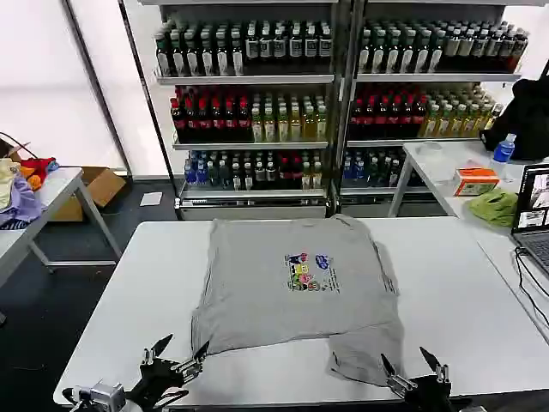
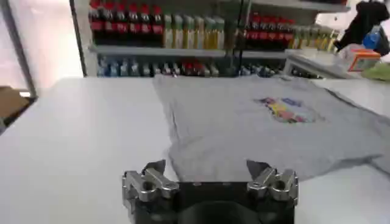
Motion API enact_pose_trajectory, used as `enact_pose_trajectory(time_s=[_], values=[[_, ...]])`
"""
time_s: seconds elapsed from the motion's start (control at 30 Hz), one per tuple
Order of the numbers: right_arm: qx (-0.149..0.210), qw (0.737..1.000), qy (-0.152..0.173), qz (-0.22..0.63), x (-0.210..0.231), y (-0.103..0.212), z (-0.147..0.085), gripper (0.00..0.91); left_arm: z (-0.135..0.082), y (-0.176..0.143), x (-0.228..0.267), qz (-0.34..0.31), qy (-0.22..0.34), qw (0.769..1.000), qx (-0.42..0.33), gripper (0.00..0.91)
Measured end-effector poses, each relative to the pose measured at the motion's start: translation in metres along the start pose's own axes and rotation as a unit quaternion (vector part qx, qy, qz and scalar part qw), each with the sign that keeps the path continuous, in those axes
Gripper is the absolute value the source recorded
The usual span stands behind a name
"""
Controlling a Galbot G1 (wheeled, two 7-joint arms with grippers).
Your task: Fold and organize the clothes.
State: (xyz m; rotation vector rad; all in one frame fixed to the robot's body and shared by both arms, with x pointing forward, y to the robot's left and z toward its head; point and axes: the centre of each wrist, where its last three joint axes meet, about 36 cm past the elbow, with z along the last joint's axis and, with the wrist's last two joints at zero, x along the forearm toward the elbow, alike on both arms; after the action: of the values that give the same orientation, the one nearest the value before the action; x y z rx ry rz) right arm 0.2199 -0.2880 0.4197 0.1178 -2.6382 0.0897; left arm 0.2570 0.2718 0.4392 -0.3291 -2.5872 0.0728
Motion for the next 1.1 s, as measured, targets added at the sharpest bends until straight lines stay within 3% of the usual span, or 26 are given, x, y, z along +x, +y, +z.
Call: enact_pose_trajectory(time_s=[0.5, 0.53, 0.6, 0.7, 0.8, 0.83, 0.97, 1.1], values=[[-0.038, 0.999, 0.036, 0.01, -0.005, 0.013, 0.015, 0.897, 0.003, -0.007, -0.026, -0.028, 0.02, 0.999, 0.032, 0.907], [-0.039, 0.998, 0.037, 0.011, -0.005, 0.014, 0.016, 0.675, 0.004, -0.008, -0.028, -0.029, 0.022, 0.999, 0.034, 0.907], [-0.04, 0.998, 0.039, 0.011, -0.005, 0.014, 0.018, 0.01, 0.006, -0.009, -0.031, -0.03, 0.025, 0.999, 0.036, 0.907], [-0.041, 0.998, 0.042, 0.008, -0.004, 0.017, 0.02, 0.0, 0.008, -0.011, -0.035, -0.029, 0.03, 0.998, 0.04, 0.897], [-0.047, 0.998, 0.041, 0.004, -0.005, 0.02, 0.02, 0.0, 0.01, -0.013, -0.038, -0.027, 0.033, 0.998, 0.043, 0.645], [-0.049, 0.998, 0.041, 0.003, -0.006, 0.021, 0.02, 0.0, 0.011, -0.014, -0.039, -0.026, 0.035, 0.998, 0.045, 0.494], [-0.053, 0.998, 0.042, -0.002, -0.007, 0.023, 0.021, 0.0, 0.013, -0.018, -0.042, -0.022, 0.036, 0.998, 0.051, 0.232], [-0.057, 0.998, 0.041, -0.006, -0.007, 0.025, 0.021, 0.0, 0.015, -0.018, -0.043, -0.023, 0.038, 0.998, 0.053, 0.141]])
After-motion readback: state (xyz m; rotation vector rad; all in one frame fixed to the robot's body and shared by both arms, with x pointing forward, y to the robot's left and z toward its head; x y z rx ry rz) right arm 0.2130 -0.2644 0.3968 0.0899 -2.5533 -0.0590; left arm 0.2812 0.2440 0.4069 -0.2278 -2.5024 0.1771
